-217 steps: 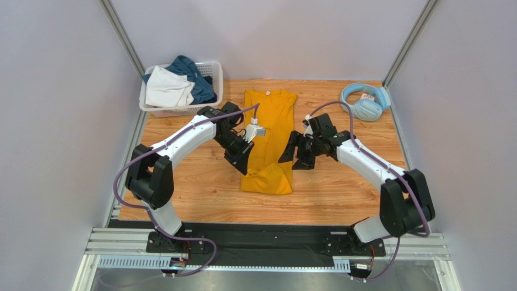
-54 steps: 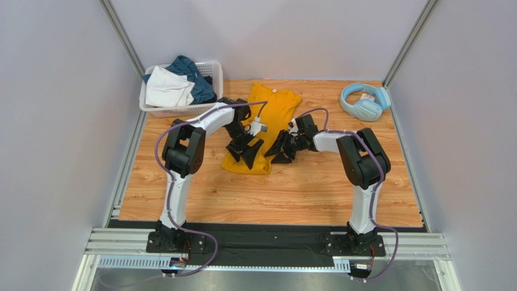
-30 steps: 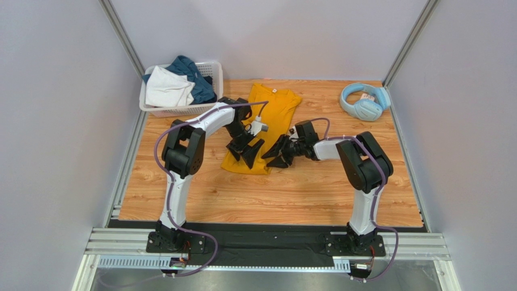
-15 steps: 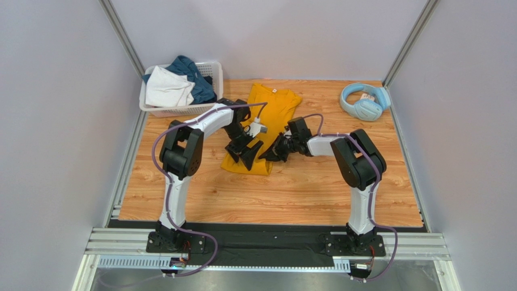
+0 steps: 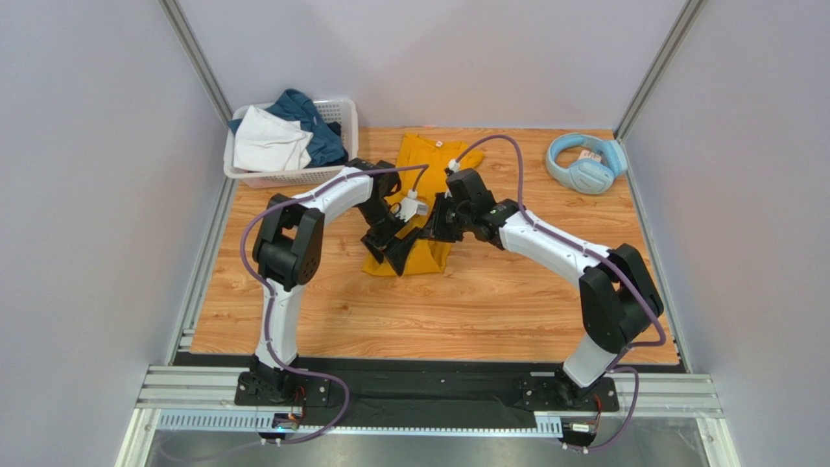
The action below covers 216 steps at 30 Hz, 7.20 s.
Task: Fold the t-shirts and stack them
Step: Fold the tshirt
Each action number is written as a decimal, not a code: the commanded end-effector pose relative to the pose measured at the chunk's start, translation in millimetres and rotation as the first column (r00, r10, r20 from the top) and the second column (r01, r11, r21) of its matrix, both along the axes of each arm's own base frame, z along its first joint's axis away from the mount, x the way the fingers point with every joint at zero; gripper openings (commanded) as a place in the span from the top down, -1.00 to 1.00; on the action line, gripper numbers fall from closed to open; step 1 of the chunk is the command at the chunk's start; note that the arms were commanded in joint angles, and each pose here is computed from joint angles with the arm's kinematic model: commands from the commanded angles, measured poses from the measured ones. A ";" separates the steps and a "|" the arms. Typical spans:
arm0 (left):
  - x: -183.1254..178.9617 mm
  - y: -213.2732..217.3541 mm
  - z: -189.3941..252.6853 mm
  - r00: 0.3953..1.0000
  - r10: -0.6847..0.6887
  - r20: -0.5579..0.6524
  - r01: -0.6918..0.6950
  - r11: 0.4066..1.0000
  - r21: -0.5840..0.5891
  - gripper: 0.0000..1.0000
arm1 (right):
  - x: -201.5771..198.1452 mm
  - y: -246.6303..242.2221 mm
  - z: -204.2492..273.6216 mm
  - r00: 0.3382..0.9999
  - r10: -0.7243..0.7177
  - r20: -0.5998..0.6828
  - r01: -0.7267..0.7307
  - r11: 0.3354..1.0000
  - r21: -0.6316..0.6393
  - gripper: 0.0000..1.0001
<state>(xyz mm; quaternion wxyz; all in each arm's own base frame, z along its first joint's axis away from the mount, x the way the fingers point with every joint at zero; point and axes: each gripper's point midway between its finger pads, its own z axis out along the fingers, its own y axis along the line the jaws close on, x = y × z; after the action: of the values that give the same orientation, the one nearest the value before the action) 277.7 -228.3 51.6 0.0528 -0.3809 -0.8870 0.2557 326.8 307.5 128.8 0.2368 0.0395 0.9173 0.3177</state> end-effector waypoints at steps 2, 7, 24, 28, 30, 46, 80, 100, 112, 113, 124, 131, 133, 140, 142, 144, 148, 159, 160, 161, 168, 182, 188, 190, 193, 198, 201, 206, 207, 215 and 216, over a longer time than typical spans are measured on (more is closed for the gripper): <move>-1.1 -5.3 16.8 0.999 -0.030 0.035 0.032 0.998 -0.054 -0.93 | -4.5 -19.8 -60.1 0.998 0.043 -0.044 -0.051 0.978 -0.203 1.00; -2.8 -5.0 21.4 0.999 -0.035 0.042 0.038 0.997 -0.062 -0.93 | -18.0 -63.9 -129.4 0.958 -0.131 -0.257 0.012 0.907 -0.420 1.00; -4.9 -6.0 35.2 0.997 -0.039 0.068 0.045 0.995 -0.093 -0.93 | 18.8 -51.6 -48.9 0.980 -0.051 -0.194 0.021 0.988 -0.155 -0.31; -1.3 -10.7 43.8 0.996 -0.033 0.079 0.042 0.992 -0.115 -0.93 | 29.3 -57.8 -7.9 0.994 -0.046 -0.095 0.036 0.993 -0.109 -0.43; 0.6 -12.0 45.3 0.996 -0.031 0.083 0.041 0.992 -0.119 -0.93 | 39.8 -65.2 -0.2 0.995 -0.054 -0.085 0.048 0.996 -0.075 -0.43; 2.3 -27.2 63.3 0.997 -0.007 0.076 0.022 0.982 -0.190 -0.93 | 101.4 -77.6 -61.5 0.970 -0.052 -0.239 0.073 0.994 0.080 -0.24; -15.7 8.7 5.7 0.999 0.048 0.009 -0.047 0.993 -0.105 -0.98 | -44.1 -105.4 -68.8 0.940 -0.094 -0.329 0.106 0.994 0.020 -0.25; -3.8 1.6 -0.6 0.998 0.066 -0.002 -0.066 0.992 -0.108 -0.99 | -49.1 -95.1 -26.6 0.966 -0.051 -0.254 0.059 0.998 0.024 -0.24; -5.0 -0.2 -0.2 0.997 0.075 -0.015 -0.076 0.991 -0.110 -0.99 | -52.7 -77.2 -63.9 0.944 -0.013 -0.330 0.027 0.999 0.038 -0.22; -4.6 0.4 -0.3 0.997 0.077 -0.015 -0.079 0.991 -0.108 -0.99 | -52.2 -77.3 -67.0 0.943 -0.014 -0.334 0.027 0.999 0.035 -0.22; -1.8 -0.1 -3.7 0.995 0.095 -0.017 -0.096 0.991 -0.096 -0.99 | -55.3 -81.0 -116.4 0.906 -0.029 -0.423 0.019 0.999 -0.028 -0.20; -3.2 -2.6 -18.8 0.994 0.102 -0.050 -0.106 0.991 -0.087 -0.92 | -56.5 -78.3 -143.4 0.879 -0.032 -0.475 0.017 0.999 -0.036 -0.14; -3.5 -4.8 -22.0 0.992 0.106 -0.063 -0.111 0.990 -0.090 -0.69 | -58.0 -77.3 -147.6 0.871 -0.034 -0.490 0.024 0.999 -0.027 -0.11; -7.9 -7.2 -26.5 0.990 0.111 -0.084 -0.117 0.990 -0.074 -0.16 | -64.2 -82.6 -140.2 0.878 -0.053 -0.475 0.040 0.999 -0.036 0.04; -11.6 -4.1 -27.4 0.991 0.104 -0.086 -0.109 0.992 -0.066 -0.04 | -63.0 -85.2 -135.0 0.886 -0.061 -0.460 0.047 0.998 -0.041 0.07; -16.0 0.1 -27.7 0.992 0.096 -0.081 -0.101 0.993 -0.057 0.07 | -62.5 -84.2 -132.5 0.888 -0.058 -0.456 0.046 0.998 -0.037 0.11; -21.8 5.3 -27.9 0.993 0.089 -0.079 -0.092 0.995 -0.045 0.24 | -60.3 -82.3 -129.0 0.890 -0.057 -0.452 0.050 0.998 -0.028 0.20; -26.3 6.8 17.8 0.998 0.056 -0.031 -0.059 0.994 -0.089 -0.10 | -72.6 -85.4 -107.6 0.897 -0.044 -0.440 0.045 0.999 -0.007 0.83; -27.1 7.3 30.5 0.998 0.056 -0.001 -0.056 0.992 -0.109 -0.21 | -74.6 -86.4 -103.5 0.901 -0.040 -0.433 0.042 0.999 -0.005 0.84; -28.8 7.2 36.4 0.998 0.056 0.010 -0.054 0.992 -0.117 -0.41 | -78.5 -88.5 -101.1 0.899 -0.041 -0.435 0.040 0.999 -0.011 0.84; -40.9 9.9 38.0 0.999 0.045 0.011 -0.044 0.992 -0.114 -0.99 | -78.0 -87.2 -89.8 0.908 -0.048 -0.416 0.056 0.998 0.008 0.85; -66.3 7.5 -13.9 1.000 0.017 -0.010 -0.017 1.000 0.017 -0.99 | -77.5 -81.4 -94.9 0.900 -0.049 -0.433 0.072 0.997 0.036 0.87; -50.7 1.3 -25.2 0.997 0.071 0.026 -0.072 0.997 0.033 -0.99 | -77.4 -76.1 -93.1 0.900 -0.036 -0.435 0.064 0.997 0.051 0.89; -50.1 -2.1 -27.2 0.996 0.082 0.017 -0.083 0.996 0.022 -0.99 | -77.5 -73.2 -91.8 0.900 -0.028 -0.434 0.057 0.997 0.053 0.90; -45.8 -8.0 -28.2 0.995 0.097 0.019 -0.097 0.995 0.003 -0.99 | -77.4 -69.3 -91.8 0.901 -0.018 -0.434 0.047 0.997 0.057 0.90; -31.6 -17.4 -32.0 0.990 0.135 0.050 -0.134 0.991 -0.016 -0.99 | -78.1 -66.9 -92.8 0.901 -0.007 -0.434 0.038 0.997 0.064 0.91; -24.4 -22.3 -38.2 0.988 0.152 0.040 -0.152 0.988 -0.008 -0.97 | -78.0 -65.7 -91.2 0.901 -0.004 -0.435 0.038 0.997 0.068 0.92; -24.5 -25.5 -52.7 0.984 0.177 0.000 -0.177 0.984 0.010 -0.71 | -77.0 -63.9 -85.5 0.906 0.002 -0.424 0.036 0.996 0.080 0.94; -25.3 -25.0 -54.1 0.983 0.181 -0.005 -0.181 0.983 0.016 -0.61 | -76.1 -64.0 -85.3 0.907 0.001 -0.422 0.037 0.996 0.081 0.94; -39.7 -10.0 -59.4 0.985 0.174 0.006 -0.174 0.984 0.044 -0.11 | -75.7 -62.1 -87.5 0.903 0.006 -0.429 0.034 0.996 0.086 0.97; -41.3 -8.9 -60.0 0.985 0.171 0.005 -0.171 0.984 0.045 0.02 | -75.4 -62.1 -87.6 0.904 0.008 -0.427 0.031 0.996 0.085 0.98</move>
<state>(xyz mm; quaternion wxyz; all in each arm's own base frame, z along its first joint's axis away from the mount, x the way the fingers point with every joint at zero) 234.7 -249.4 23.2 0.0570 -0.2782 -0.9186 0.2747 239.6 233.4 29.4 0.0170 0.1345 0.9389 0.3164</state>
